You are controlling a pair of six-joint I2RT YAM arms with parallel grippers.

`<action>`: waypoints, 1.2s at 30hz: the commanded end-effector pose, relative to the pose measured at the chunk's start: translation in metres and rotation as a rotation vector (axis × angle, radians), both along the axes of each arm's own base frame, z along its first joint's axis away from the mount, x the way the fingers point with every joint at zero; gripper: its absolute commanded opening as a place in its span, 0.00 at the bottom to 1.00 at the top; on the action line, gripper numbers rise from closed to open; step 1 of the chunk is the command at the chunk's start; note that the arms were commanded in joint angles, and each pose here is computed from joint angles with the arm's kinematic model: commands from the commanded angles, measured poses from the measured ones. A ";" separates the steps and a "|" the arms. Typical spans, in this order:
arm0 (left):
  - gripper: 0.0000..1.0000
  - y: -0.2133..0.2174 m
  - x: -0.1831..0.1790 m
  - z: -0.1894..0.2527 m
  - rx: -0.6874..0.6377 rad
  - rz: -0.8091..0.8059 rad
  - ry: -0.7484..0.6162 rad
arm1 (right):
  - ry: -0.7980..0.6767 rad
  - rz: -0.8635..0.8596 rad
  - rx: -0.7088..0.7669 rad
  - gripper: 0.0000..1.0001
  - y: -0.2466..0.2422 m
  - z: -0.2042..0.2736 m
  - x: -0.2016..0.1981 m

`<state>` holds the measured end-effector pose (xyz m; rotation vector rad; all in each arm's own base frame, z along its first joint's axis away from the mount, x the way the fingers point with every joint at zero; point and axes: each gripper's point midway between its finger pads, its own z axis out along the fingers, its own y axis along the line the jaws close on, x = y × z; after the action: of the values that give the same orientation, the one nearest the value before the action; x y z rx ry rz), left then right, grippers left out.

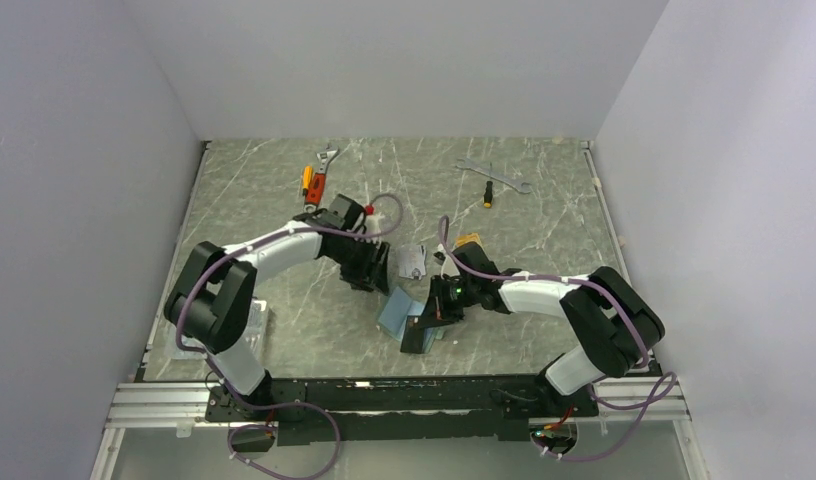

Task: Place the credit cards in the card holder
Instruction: Turn over the card slot in the card holder.

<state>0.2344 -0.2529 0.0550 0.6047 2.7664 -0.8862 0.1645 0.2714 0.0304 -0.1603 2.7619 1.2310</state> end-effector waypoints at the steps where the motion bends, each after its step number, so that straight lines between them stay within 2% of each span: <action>1: 0.64 0.008 0.035 0.041 -0.058 0.016 -0.115 | -0.056 0.003 -0.091 0.00 -0.007 -0.007 0.004; 6: 0.59 -0.016 0.020 0.048 -0.188 -0.127 -0.032 | -0.058 0.012 -0.103 0.00 -0.008 -0.011 0.002; 11: 0.55 -0.032 0.014 0.035 -0.204 -0.212 0.035 | -0.078 0.021 -0.098 0.00 -0.007 -0.007 0.005; 16: 0.58 -0.044 0.019 0.057 -0.268 -0.218 -0.017 | -0.116 0.008 -0.062 0.00 0.001 0.010 0.015; 21: 0.58 -0.046 0.017 0.056 -0.263 -0.218 0.008 | -0.123 0.007 -0.036 0.00 0.008 0.016 0.020; 27: 0.59 -0.051 0.029 0.070 -0.264 -0.232 -0.064 | -0.117 0.011 -0.031 0.00 0.014 0.013 0.021; 36: 0.56 -0.054 0.023 0.035 -0.179 -0.330 -0.083 | -0.114 0.021 -0.026 0.00 0.020 0.011 0.023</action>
<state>0.2570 -0.3032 0.0990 0.9483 2.5540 -1.1703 0.1727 0.2820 0.0353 -0.2348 2.7441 1.1683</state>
